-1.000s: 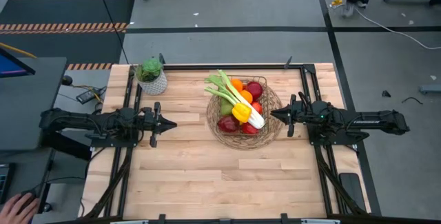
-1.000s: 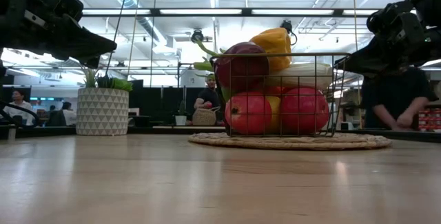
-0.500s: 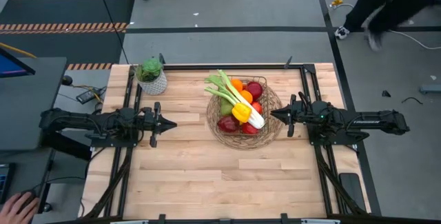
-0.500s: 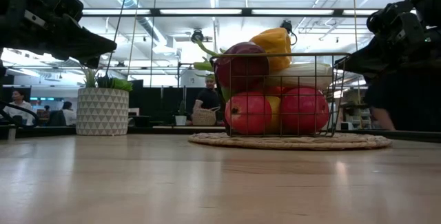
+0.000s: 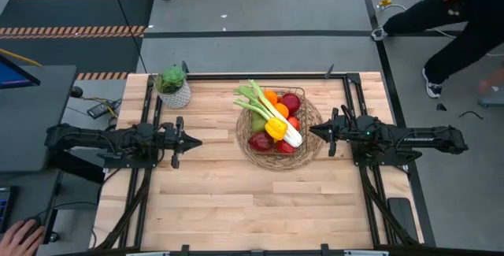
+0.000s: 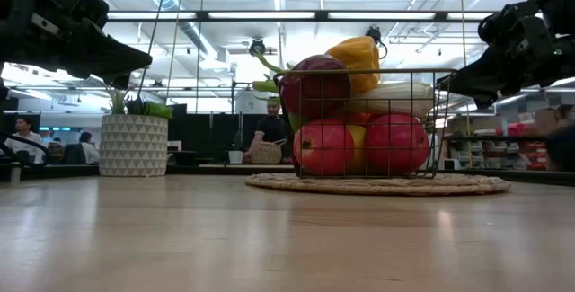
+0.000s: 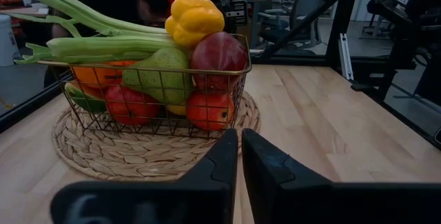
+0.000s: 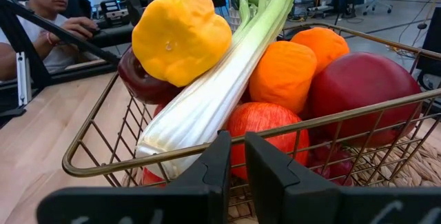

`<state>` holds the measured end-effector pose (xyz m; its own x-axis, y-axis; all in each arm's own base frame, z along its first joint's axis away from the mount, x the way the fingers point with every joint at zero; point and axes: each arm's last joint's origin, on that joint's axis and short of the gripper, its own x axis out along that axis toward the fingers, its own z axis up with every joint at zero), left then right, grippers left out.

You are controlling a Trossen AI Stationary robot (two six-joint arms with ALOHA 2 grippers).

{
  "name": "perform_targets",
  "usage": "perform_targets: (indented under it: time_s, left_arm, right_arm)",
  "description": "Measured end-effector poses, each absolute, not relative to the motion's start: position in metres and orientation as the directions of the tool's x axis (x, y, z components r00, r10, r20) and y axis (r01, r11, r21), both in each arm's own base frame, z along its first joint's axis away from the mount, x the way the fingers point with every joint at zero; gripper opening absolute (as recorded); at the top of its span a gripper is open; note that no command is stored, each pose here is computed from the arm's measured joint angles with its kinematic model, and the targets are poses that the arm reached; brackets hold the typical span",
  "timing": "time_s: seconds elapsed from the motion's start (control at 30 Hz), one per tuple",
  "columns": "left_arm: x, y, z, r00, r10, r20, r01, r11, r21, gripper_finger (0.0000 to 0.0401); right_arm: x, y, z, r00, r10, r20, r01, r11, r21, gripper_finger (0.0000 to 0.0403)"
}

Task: Build produce basket
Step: Return to home position

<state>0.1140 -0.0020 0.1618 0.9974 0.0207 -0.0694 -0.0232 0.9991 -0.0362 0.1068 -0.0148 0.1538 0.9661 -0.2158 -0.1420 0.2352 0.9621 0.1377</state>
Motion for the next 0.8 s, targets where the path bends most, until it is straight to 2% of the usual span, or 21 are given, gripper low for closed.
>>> perform_targets:
  time_s: [0.8]
  left_arm:
    - [0.114,-0.002,0.1619,0.997,0.021,-0.069,-0.023,0.999,-0.036,0.0034]
  right_arm:
    - [0.1068,-0.0149,0.1538,0.966,-0.216,-0.142,0.235,0.962,0.138,0.005]
